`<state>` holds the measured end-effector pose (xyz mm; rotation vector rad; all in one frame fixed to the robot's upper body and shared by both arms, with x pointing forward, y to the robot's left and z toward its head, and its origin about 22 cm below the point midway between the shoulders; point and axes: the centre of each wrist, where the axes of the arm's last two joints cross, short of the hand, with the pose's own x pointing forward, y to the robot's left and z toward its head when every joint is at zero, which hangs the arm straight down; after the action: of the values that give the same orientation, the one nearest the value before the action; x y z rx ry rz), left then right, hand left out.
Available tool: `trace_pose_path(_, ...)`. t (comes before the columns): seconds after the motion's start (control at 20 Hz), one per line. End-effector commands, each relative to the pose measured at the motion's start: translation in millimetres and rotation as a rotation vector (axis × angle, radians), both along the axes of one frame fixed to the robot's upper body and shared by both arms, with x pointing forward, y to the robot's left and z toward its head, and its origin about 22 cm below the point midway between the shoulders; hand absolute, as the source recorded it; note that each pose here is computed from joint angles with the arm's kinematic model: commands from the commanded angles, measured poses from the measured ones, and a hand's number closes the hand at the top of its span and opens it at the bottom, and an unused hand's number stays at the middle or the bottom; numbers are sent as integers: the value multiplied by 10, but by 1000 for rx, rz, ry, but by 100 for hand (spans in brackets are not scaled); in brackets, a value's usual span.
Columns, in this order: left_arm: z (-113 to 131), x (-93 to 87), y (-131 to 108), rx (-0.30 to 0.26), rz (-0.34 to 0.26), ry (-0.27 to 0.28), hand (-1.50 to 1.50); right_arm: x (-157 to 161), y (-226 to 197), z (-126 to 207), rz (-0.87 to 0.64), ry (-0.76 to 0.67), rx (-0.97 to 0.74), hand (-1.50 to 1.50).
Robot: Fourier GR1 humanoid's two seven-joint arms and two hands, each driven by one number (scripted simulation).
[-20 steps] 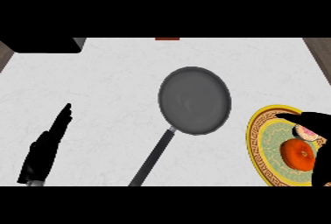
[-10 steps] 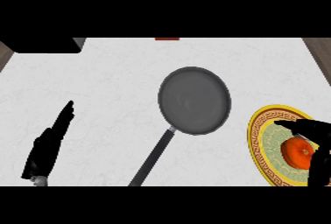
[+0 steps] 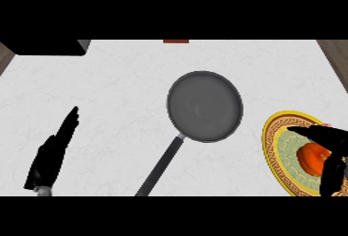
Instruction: Pick the squash from the plate and place it in the pan
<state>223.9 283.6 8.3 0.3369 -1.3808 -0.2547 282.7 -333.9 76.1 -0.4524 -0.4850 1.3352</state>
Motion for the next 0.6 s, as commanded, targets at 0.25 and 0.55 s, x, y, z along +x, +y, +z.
trace_pose_path(0.25, -25, -70, 119, -5, -12, 9, 0, -101, 46, -361, -52, 4, 120, 150)
trace_pose_path(0.55, -21, -187, 75, 3, 24, 4, 0, -219, 40, -315, -73, 31, 166, 150)
